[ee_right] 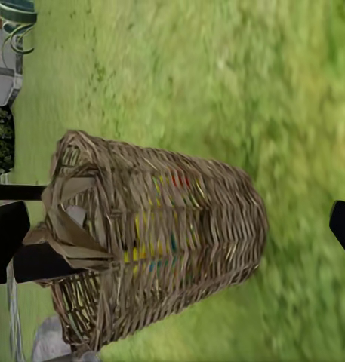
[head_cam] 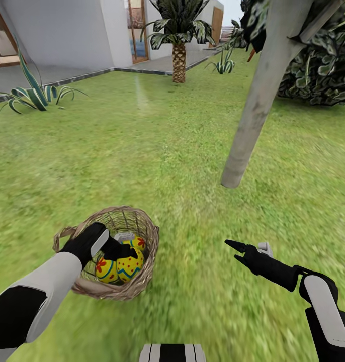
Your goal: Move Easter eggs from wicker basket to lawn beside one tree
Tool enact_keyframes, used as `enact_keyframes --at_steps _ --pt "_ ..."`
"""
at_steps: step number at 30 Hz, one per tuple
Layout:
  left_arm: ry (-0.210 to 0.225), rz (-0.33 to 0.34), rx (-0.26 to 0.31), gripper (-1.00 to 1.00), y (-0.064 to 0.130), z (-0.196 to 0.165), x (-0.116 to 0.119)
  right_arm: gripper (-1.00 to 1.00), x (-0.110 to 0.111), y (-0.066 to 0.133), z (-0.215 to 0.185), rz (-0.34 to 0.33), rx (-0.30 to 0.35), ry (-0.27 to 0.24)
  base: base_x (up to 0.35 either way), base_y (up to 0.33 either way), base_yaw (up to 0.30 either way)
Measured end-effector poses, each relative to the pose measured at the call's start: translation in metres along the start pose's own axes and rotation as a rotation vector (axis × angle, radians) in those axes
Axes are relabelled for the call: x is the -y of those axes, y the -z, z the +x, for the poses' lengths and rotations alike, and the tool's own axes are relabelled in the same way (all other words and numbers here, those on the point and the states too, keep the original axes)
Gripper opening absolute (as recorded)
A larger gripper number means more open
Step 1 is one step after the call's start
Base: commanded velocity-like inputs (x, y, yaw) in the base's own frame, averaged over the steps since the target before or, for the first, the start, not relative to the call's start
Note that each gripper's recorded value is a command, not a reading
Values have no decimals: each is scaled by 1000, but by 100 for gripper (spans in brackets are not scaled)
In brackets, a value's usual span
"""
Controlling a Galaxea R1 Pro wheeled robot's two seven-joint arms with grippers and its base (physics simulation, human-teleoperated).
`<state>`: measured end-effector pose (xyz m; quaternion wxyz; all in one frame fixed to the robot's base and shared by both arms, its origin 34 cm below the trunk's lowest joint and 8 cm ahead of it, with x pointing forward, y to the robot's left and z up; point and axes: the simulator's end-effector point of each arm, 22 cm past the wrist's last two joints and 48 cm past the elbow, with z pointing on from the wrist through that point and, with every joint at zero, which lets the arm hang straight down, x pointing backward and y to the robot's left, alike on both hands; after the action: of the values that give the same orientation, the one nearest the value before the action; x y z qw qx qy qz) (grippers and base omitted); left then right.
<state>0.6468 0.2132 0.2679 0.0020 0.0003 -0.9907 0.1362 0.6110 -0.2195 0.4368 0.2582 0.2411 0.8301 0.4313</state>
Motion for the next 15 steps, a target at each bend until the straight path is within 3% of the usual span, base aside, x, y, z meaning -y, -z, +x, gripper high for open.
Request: enact_keyframes --at_steps 15 --pt "-17 -3 46 -100 35 -10 9 100 -29 15 -10 -38 31 36 0 0 0"
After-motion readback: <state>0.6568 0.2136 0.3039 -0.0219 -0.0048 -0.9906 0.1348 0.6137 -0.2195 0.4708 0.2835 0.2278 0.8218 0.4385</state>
